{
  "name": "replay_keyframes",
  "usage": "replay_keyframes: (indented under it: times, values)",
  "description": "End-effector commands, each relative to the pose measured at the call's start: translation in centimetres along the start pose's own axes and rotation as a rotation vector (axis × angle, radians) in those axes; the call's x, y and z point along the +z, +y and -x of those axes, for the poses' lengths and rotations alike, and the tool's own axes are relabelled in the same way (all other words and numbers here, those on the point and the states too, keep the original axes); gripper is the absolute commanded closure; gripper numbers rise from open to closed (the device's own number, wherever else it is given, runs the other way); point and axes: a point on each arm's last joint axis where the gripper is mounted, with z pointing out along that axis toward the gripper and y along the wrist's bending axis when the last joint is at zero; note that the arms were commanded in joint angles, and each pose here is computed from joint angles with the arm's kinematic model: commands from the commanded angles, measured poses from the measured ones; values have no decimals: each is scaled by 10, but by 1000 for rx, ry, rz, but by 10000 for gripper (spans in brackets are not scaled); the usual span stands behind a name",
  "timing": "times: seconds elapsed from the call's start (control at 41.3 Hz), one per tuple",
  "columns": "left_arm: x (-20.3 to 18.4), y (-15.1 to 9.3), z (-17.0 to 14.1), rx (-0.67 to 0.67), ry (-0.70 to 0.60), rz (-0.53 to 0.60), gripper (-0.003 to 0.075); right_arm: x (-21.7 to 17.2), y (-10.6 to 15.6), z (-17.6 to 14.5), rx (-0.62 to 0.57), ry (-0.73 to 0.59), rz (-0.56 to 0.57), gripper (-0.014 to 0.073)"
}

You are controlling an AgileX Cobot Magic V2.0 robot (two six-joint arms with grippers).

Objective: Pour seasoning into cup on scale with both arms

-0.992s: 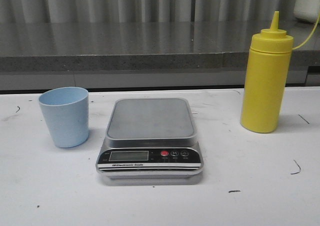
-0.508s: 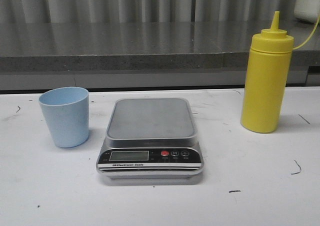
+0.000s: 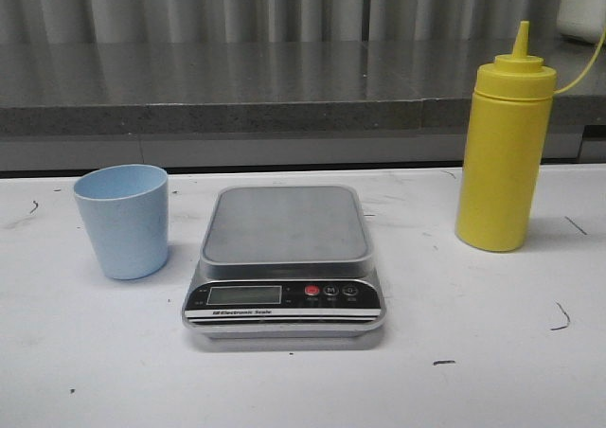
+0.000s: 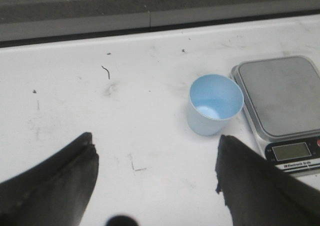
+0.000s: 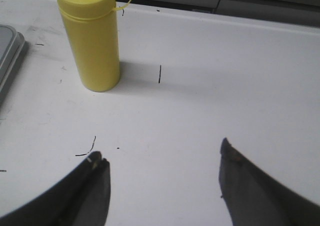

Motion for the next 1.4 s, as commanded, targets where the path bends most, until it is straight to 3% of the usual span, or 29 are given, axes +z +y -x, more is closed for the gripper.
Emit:
replay_keyframes:
  times: [0.0, 0.266, 0.556, 0.847, 1.379]
  values:
    - [16, -7, 25, 27, -7, -44, 229, -4, -1, 13, -18, -82, -13, 102]
    - [87, -24, 49, 74, 162, -97, 229, -4, -1, 13, -18, -82, -13, 102]
    - [165, -25, 50, 71, 336, -94, 229, -4, -1, 13, -18, -82, -13, 102]
    - [215, -26, 46, 53, 392, -94, 231, -4, -1, 13, -18, -82, -13, 102]
    - [228, -27, 41, 31, 432, -105, 659, -4, -1, 13, -18, -82, -13, 102]
